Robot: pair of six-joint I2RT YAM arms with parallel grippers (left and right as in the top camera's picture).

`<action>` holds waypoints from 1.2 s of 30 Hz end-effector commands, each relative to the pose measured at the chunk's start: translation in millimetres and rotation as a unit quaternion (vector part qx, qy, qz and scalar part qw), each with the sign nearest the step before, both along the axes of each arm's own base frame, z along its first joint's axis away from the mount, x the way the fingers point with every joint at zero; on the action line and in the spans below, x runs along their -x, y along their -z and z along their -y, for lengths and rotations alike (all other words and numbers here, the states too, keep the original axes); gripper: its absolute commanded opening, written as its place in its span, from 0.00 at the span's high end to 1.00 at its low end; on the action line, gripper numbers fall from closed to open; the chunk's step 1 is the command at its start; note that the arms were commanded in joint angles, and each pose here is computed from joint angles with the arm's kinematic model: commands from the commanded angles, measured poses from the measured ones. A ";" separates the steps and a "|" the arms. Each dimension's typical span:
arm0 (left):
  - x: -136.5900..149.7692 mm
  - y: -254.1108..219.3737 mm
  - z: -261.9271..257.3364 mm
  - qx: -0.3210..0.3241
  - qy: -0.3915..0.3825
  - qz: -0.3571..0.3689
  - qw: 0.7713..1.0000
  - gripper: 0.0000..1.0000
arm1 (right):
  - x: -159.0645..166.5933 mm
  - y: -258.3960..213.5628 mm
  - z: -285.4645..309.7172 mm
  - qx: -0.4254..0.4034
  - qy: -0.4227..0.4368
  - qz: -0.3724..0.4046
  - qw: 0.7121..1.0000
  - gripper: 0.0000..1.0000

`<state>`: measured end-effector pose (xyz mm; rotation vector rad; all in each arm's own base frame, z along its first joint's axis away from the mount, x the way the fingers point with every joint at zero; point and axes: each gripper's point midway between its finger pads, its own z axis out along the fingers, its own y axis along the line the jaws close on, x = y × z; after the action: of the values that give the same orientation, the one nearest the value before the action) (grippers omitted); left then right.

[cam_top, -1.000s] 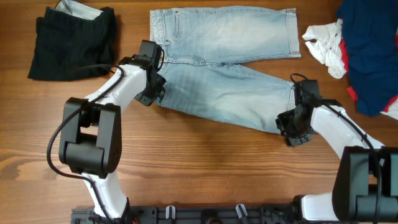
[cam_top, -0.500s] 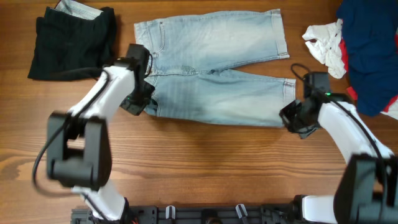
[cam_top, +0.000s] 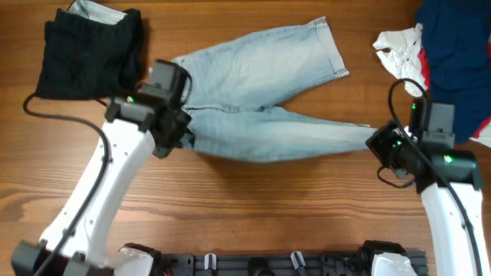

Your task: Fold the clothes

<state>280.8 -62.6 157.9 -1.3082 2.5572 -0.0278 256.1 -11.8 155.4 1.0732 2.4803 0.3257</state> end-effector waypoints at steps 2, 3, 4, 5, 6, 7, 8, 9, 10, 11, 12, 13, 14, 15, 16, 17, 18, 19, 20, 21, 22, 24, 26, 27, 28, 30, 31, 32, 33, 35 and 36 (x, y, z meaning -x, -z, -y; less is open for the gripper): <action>7.4 -18.7 1.9 -0.022 -0.041 0.046 0.998 0.96 | -15.1 -52.6 11.6 0.050 -0.021 0.075 0.996 0.96; 7.4 -18.3 2.5 -0.022 -0.047 0.047 0.998 0.96 | -21.3 -56.8 12.3 0.054 -0.024 0.086 0.995 0.96; 6.9 -17.0 1.2 -0.025 -0.054 0.046 0.997 0.96 | -28.5 -58.9 13.2 0.056 -0.026 0.095 0.994 0.96; 6.8 -16.8 -1.9 -0.031 -0.062 0.048 0.996 0.96 | -35.5 -59.7 13.9 0.057 -0.025 0.102 0.993 0.96; 6.6 -15.9 -7.2 -0.043 -0.074 0.048 0.995 0.96 | -41.9 -58.9 14.1 0.056 -0.027 0.106 0.992 0.96; 6.9 -15.5 -13.5 -0.054 -0.089 0.048 0.993 0.96 | -50.9 -57.3 13.3 0.053 -0.030 0.111 0.992 0.96; 7.4 -14.9 -19.4 -0.062 -0.104 0.047 0.991 0.96 | -60.7 -54.3 12.3 0.050 -0.036 0.115 0.991 0.96; 7.2 -14.4 -25.3 -0.069 -0.119 0.047 0.989 0.96 | -70.9 -50.9 11.0 0.048 -0.046 0.119 0.991 0.96; 6.1 -13.4 -30.5 -0.073 -0.129 0.046 0.988 0.96 | -80.4 -46.4 10.3 0.045 -0.051 0.121 0.990 0.96; 4.6 -12.6 -35.6 -0.075 -0.138 0.045 0.987 0.96 | -90.0 -41.2 10.8 0.044 -0.053 0.121 0.990 0.96; 2.6 -11.7 -40.7 -0.075 -0.148 0.045 0.985 0.96 | -100.3 -35.9 10.2 0.042 -0.059 0.122 0.990 0.96; 0.6 -10.3 -45.6 -0.075 -0.161 0.045 0.983 0.96 | -111.3 -31.6 8.3 0.039 -0.070 0.126 0.989 0.96; -1.5 -9.0 -51.0 -0.074 -0.177 0.046 0.980 0.96 | -124.5 -27.1 7.1 0.033 -0.076 0.132 0.988 0.96; -3.6 -7.8 -54.7 -0.073 -0.187 0.047 0.978 0.96 | -132.6 -24.6 6.5 0.032 -0.079 0.135 0.987 0.96; -7.5 -6.3 -59.1 -0.074 -0.196 0.049 0.977 0.96 | -143.6 -22.4 4.8 0.032 -0.087 0.142 0.985 0.95; -13.3 -4.2 -64.1 -0.074 -0.206 0.054 0.974 0.96 | -154.4 -21.0 3.4 0.033 -0.093 0.149 0.984 0.96; -19.7 -2.0 -68.2 -0.074 -0.214 0.060 0.972 0.96 | -167.3 -20.4 0.8 0.036 -0.100 0.159 0.982 0.96; -24.4 -0.7 -70.8 -0.075 -0.220 0.065 0.971 0.96 | -177.2 -20.3 -1.5 0.038 -0.104 0.167 0.980 0.96; -32.2 1.4 -73.6 -0.076 -0.226 0.074 0.968 0.96 | -186.7 -20.5 -4.5 0.041 -0.109 0.176 0.977 0.96; -38.6 3.1 -75.2 -0.076 -0.230 0.082 0.967 0.96 | -198.1 -21.1 -8.9 0.044 -0.116 0.189 0.974 0.96; -46.5 5.0 -76.3 -0.076 -0.233 0.091 0.965 0.96 | -206.1 -21.1 -12.7 0.046 -0.120 0.199 0.972 0.96; -59.3 8.3 -76.6 -0.076 -0.236 0.107 0.963 0.96 | -221.1 -19.6 -21.4 0.047 -0.129 0.220 0.966 0.96; -72.0 12.3 -75.6 -0.075 -0.238 0.122 0.961 0.96 | -234.0 -11.9 -28.0 0.051 -0.126 0.230 0.964 0.96; -78.0 14.4 -75.2 -0.074 -0.239 0.129 0.959 0.96 | -238.1 -8.1 -30.6 0.053 -0.126 0.232 0.963 0.96; -83.3 16.6 -75.0 -0.074 -0.240 0.134 0.958 0.96 | -242.5 -2.7 -33.5 0.056 -0.126 0.233 0.963 0.96; -93.1 20.6 -76.0 -0.079 -0.243 0.146 0.956 0.96 | -250.6 8.8 -38.8 0.062 -0.125 0.233 0.962 0.95; -97.4 22.8 -76.7 -0.082 -0.245 0.150 0.954 0.96 | -254.4 13.9 -41.2 0.065 -0.125 0.234 0.962 0.96; -101.2 24.8 -77.6 -0.085 -0.246 0.155 0.953 0.96 | -258.4 18.7 -43.1 0.069 -0.125 0.237 0.961 0.96; -103.9 26.6 -78.3 -0.088 -0.247 0.157 0.952 0.96 | -261.6 21.5 -44.6 0.071 -0.125 0.240 0.960 0.96; -112.1 30.1 -80.4 -0.096 -0.251 0.168 0.949 0.96 | -271.0 26.8 -48.7 0.074 -0.126 0.253 0.956 0.96; -115.2 31.6 -81.1 -0.098 -0.252 0.172 0.947 0.96 | -274.4 28.7 -49.6 0.074 -0.126 0.258 0.955 0.96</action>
<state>388.2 -6.5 126.8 -1.6673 1.9594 -0.0200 512.6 45.4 128.9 0.5029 2.1755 0.4880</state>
